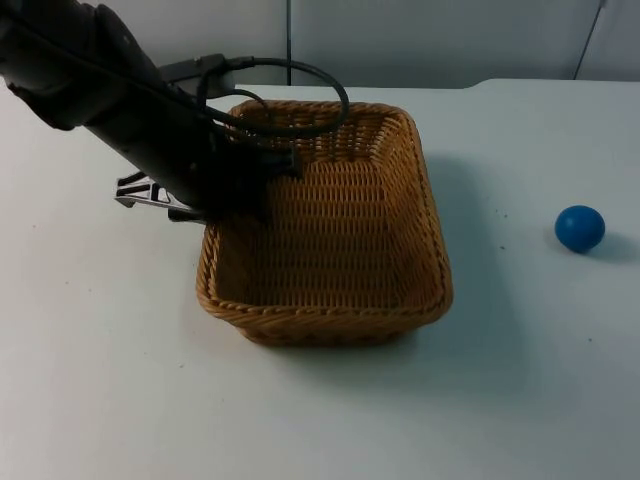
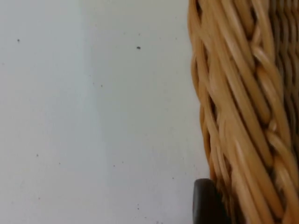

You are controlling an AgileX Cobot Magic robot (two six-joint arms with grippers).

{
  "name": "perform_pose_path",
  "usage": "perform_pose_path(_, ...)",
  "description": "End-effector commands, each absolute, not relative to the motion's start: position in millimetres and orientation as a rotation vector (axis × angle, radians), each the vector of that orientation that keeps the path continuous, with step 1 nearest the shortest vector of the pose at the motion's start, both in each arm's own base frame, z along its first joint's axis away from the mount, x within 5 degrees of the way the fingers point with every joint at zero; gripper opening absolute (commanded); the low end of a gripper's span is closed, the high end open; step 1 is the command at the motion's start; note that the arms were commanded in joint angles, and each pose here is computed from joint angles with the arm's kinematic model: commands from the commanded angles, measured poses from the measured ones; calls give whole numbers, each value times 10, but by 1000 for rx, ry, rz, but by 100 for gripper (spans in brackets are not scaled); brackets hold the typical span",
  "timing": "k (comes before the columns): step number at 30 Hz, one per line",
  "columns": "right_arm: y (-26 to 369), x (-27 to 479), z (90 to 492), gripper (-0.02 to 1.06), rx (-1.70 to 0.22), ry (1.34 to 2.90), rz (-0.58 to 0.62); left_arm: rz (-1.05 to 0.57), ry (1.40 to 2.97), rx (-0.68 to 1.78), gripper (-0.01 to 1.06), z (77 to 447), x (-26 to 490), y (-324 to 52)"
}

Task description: Pick up the basket with the left hand and place the ball into the basket with the right hand.

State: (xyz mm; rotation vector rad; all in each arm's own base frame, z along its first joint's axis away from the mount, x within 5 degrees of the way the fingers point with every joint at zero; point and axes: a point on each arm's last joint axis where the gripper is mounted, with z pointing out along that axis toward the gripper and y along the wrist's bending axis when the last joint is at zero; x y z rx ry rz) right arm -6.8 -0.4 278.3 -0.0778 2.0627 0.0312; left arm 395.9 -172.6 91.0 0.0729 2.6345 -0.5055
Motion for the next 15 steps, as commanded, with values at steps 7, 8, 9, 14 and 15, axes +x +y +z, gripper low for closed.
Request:
perform_pose_path(7, -4, -65, 2778, 104, -71, 2054, 25, -486, 2611, 107, 14, 914, 3971, -1754)
perform_pose_path(8, -4, -65, 2778, 104, -71, 2054, 25, -485, 2611, 113, 1, 913, 3970, -1754)
perform_pose_path(9, -4, -65, 2778, 104, -71, 2054, 25, -486, 2611, 113, 0, 913, 3970, -1755)
perform_pose_path(14, -4, -65, 2778, 104, -71, 2054, 25, -500, 2605, 117, 0, 951, 3997, -1774)
perform_pose_path(15, -4, -65, 2778, 104, -71, 2054, 25, -500, 2603, 117, 0, 955, 4001, -1776)
